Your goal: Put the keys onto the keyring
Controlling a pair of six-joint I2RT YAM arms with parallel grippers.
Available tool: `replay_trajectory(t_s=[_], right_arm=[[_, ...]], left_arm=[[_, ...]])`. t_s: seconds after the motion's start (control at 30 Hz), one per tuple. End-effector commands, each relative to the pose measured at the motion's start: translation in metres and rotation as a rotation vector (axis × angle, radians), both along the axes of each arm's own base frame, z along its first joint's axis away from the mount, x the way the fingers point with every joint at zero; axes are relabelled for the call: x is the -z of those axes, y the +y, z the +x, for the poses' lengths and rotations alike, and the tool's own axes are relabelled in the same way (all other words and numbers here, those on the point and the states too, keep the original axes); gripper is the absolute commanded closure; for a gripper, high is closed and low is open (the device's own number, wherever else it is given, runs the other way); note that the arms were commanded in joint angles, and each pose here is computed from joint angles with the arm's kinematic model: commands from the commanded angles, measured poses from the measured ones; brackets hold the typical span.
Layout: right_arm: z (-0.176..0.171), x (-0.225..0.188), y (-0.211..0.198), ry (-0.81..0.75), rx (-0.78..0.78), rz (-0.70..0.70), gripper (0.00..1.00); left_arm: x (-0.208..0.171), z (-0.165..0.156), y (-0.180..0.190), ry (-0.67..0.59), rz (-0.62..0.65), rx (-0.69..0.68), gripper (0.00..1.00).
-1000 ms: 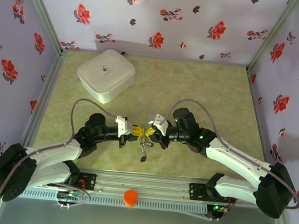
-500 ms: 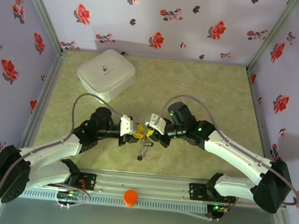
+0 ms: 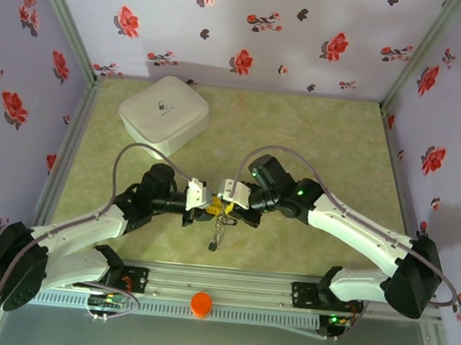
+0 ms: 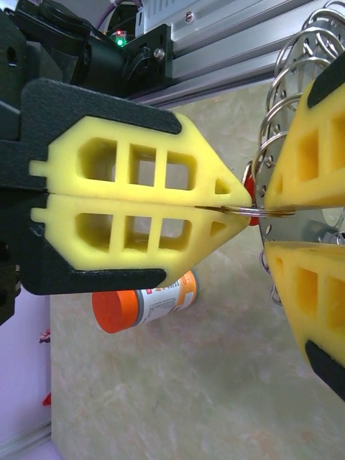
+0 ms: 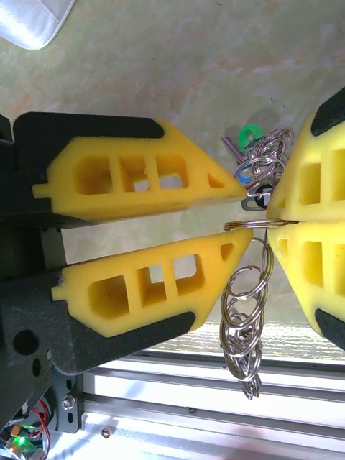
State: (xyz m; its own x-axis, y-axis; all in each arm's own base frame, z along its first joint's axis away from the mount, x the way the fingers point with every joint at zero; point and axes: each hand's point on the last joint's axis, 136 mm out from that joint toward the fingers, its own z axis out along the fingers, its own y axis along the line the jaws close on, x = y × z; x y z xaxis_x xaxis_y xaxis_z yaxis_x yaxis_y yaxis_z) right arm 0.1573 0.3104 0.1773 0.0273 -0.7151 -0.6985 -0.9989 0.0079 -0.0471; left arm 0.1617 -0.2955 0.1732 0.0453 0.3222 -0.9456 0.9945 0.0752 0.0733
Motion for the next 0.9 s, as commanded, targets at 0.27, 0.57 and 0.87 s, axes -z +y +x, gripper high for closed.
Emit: replay_trajectory(t_s=[0.27,0.57,0.87], right_arm=[[0.003,-0.014,0.012,-0.040,-0.011,0.031,1.00],[0.008,-0.016,-0.008,0.010,0.096,0.126,0.76],[0.005,-0.006,-0.005,0.060,0.108,0.141,0.76]], left_arm=[[-0.015,-0.004,-0.005,-0.023,-0.030,0.041,1.00],[-0.014,-0.006,-0.001,-0.043,-0.058,0.028,1.00],[-0.017,-0.006,-0.001,-0.053,-0.088,0.019,1.00]])
